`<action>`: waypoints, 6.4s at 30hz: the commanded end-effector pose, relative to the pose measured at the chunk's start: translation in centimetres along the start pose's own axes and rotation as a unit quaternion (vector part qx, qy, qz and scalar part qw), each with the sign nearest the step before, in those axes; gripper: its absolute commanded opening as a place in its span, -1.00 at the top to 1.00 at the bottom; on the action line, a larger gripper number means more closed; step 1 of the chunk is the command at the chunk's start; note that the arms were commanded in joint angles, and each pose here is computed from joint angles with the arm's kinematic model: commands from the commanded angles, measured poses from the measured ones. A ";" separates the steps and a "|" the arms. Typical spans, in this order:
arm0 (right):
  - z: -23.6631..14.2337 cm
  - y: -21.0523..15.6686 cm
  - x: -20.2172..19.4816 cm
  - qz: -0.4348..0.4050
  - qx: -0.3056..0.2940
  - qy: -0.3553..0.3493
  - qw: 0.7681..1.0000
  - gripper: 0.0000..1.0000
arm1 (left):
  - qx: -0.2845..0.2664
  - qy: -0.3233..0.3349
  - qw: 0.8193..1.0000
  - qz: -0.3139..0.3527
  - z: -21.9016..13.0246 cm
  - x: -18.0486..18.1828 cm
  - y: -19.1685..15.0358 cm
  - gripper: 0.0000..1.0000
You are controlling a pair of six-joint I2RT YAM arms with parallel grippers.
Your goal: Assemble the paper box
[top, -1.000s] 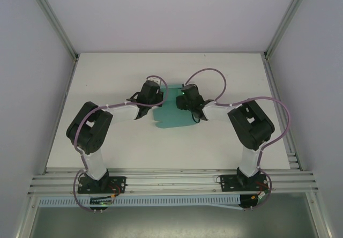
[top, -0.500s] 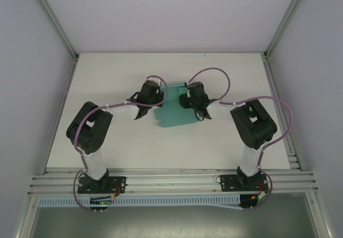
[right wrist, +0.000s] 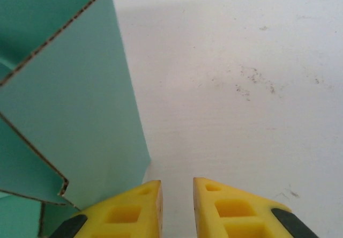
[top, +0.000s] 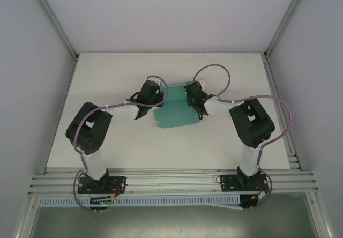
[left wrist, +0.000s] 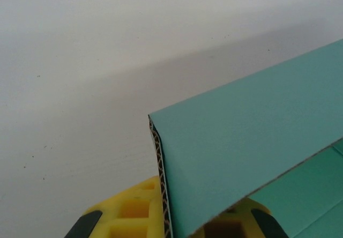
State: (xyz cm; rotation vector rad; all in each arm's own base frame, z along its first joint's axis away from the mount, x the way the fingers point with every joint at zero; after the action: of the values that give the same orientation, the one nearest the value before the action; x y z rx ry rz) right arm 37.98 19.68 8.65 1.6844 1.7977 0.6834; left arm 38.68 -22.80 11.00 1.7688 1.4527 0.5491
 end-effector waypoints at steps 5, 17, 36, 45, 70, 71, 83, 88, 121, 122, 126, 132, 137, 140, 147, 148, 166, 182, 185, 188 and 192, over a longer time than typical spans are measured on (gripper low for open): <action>-2.2 0.4 1.0 -0.025 -0.056 0.116 0.991 0.37 | 0.043 -0.026 0.999 0.019 -0.8 -1.1 -1.8 1.00; -9.0 -0.9 -7.1 0.021 -0.092 0.200 0.975 -0.15 | 0.031 -0.033 0.999 0.019 -0.7 -1.1 -1.7 1.00; -5.1 0.5 -6.4 0.134 0.022 0.358 0.924 -0.14 | -0.035 -0.097 0.994 -0.034 -3.7 -1.5 1.5 1.00; -8.1 0.3 -2.0 0.049 0.007 0.417 0.908 -0.15 | -0.028 -0.070 0.997 -0.026 -2.9 -0.9 1.1 1.00; -5.6 -0.4 3.7 -0.010 0.032 0.443 0.896 -0.03 | -0.001 -0.035 0.999 -0.005 -1.2 0.1 -0.8 1.00; -5.2 -0.4 3.8 -0.010 0.033 0.435 0.900 -0.02 | -0.001 -0.035 0.999 -0.004 -1.2 0.1 -0.9 1.00; -2.1 -2.2 5.0 -0.051 0.050 0.334 0.940 -0.10 | 0.016 -0.036 0.999 0.002 -0.7 0.0 -1.6 1.00; -1.2 -2.1 5.0 -0.050 0.042 0.301 0.952 -0.17 | 0.020 -0.036 0.999 0.004 -0.7 -0.1 -1.8 1.00; -2.0 -1.1 -7.3 -0.061 0.075 -0.347 0.933 1.00 | 0.046 0.127 0.991 -0.001 -1.9 1.9 -1.3 1.00; -1.9 -0.9 -7.2 -0.050 0.070 -0.339 0.937 1.00 | 0.048 0.125 0.991 -0.002 -1.8 1.9 -1.4 1.00; -1.7 -0.1 -7.3 -0.014 0.031 -0.335 0.942 1.00 | 0.049 0.117 0.992 -0.007 -1.8 1.7 -1.3 1.00; -1.0 0.9 -6.4 0.081 -0.068 -0.264 0.959 1.00 | 0.053 0.102 0.993 -0.013 -1.7 1.3 -1.4 1.00; -0.8 2.1 -4.4 0.072 -0.093 -0.186 0.975 1.00 | 0.060 0.101 0.993 -0.013 -1.5 1.2 -1.7 1.00; -1.1 2.3 -2.5 0.076 -0.109 -0.078 0.988 0.68 | 0.066 0.108 0.992 -0.010 -1.2 1.4 -2.1 1.00; -3.1 2.0 1.2 0.034 -0.115 0.114 0.986 -0.22 | 0.078 0.122 0.989 -0.005 -0.1 1.6 -2.5 1.00; -3.4 1.9 1.4 0.027 -0.114 0.132 0.984 -0.32 | 0.080 0.126 0.989 -0.002 0.1 1.6 -2.6 1.00; -3.0 0.2 1.5 -0.003 -0.043 0.152 0.987 -0.56 | 0.124 0.150 0.980 0.031 1.8 2.3 -4.8 1.00; -0.4 -1.2 1.9 0.003 0.004 0.186 0.983 -0.32 | 0.126 0.141 0.981 0.037 1.7 2.2 -5.1 1.00; 0.1 -0.4 1.9 0.009 -0.004 0.172 0.985 -0.19 | 0.123 0.137 0.982 0.039 1.6 2.1 -4.9 1.00; 0.8 0.1 1.9 0.008 0.003 0.151 0.988 -0.07 | 0.120 0.135 0.983 0.039 1.5 2.1 -4.9 1.00; 1.0 0.3 1.5 0.016 0.000 0.130 0.991 0.34 | 0.119 0.140 0.982 0.041 1.3 2.3 -4.9 1.00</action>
State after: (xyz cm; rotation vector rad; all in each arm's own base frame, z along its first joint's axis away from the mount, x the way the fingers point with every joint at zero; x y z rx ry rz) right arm 38.31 22.72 8.77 1.6552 2.0160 1.0824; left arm 39.52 -22.93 9.86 1.7950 1.6447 0.6985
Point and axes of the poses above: each hand's point on the last joint's axis, 136 mm out from that joint toward the fingers, its own z axis out along the fingers, its own x axis along the line the jaws close on, y = z × x, the point moved 5 cm from there along -z, back along the fingers, and after that the axes turned 2 degrees about -z, right-handed, at the moved point
